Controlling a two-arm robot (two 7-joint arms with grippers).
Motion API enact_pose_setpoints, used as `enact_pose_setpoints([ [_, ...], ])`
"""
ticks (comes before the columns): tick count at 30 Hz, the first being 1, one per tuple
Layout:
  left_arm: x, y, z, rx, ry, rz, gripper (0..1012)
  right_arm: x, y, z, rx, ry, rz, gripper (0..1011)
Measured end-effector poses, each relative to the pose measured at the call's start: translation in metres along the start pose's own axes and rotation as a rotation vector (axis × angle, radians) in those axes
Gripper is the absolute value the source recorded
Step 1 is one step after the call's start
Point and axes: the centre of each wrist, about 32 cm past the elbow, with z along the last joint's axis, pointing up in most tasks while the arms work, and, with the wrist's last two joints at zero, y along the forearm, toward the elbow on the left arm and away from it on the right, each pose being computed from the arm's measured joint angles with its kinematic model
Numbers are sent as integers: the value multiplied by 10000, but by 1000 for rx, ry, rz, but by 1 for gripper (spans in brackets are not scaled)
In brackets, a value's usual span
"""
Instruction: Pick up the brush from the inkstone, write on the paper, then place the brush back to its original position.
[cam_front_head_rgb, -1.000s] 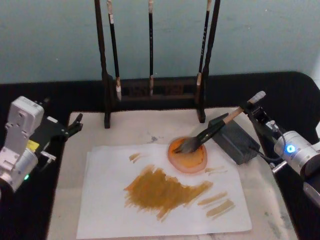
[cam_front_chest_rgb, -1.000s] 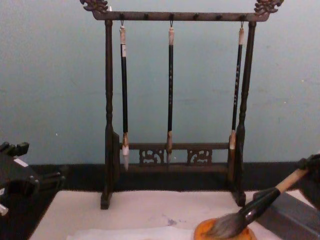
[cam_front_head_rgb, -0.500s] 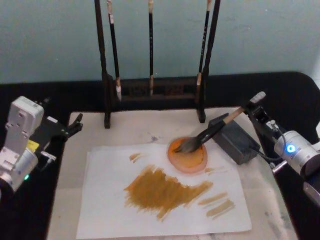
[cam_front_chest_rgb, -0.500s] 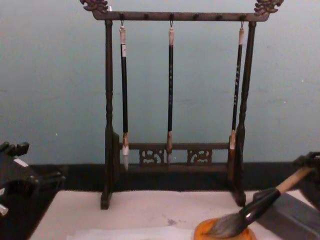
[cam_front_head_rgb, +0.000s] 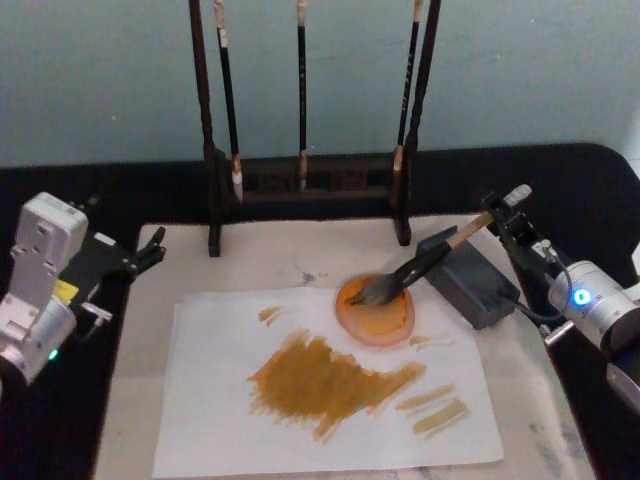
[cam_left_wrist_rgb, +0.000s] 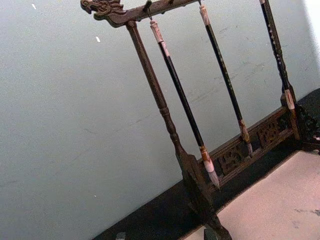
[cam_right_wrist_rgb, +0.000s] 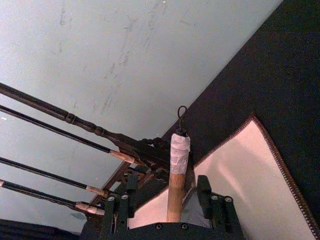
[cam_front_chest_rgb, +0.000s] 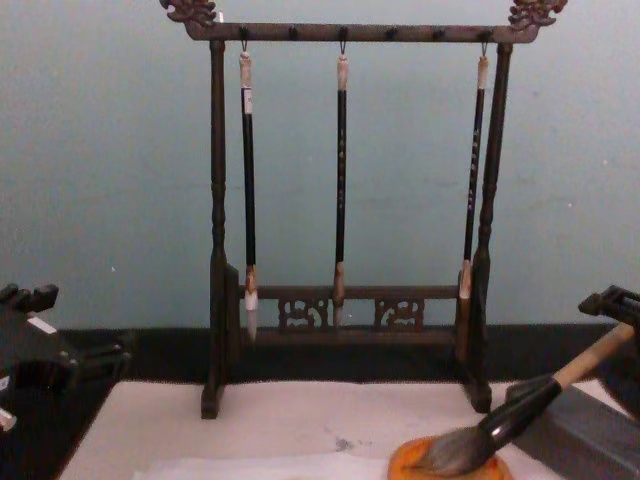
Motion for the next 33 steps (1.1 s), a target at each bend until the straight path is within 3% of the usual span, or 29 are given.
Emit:
enact_pose_setpoints([
  [9, 0, 0, 0, 0, 0, 0, 1010, -2, 0, 0, 0, -1, 1, 997],
  [19, 0, 0, 0, 0, 0, 0, 1010, -6, -45, 3, -3, -3, 9, 1000],
  [27, 0, 0, 0, 0, 0, 0, 1010, -28, -247, 7, -1, -7, -14, 1000],
  [33, 0, 0, 0, 0, 0, 0, 1010, -97, -425, -17, 15, -76, -21, 1000],
])
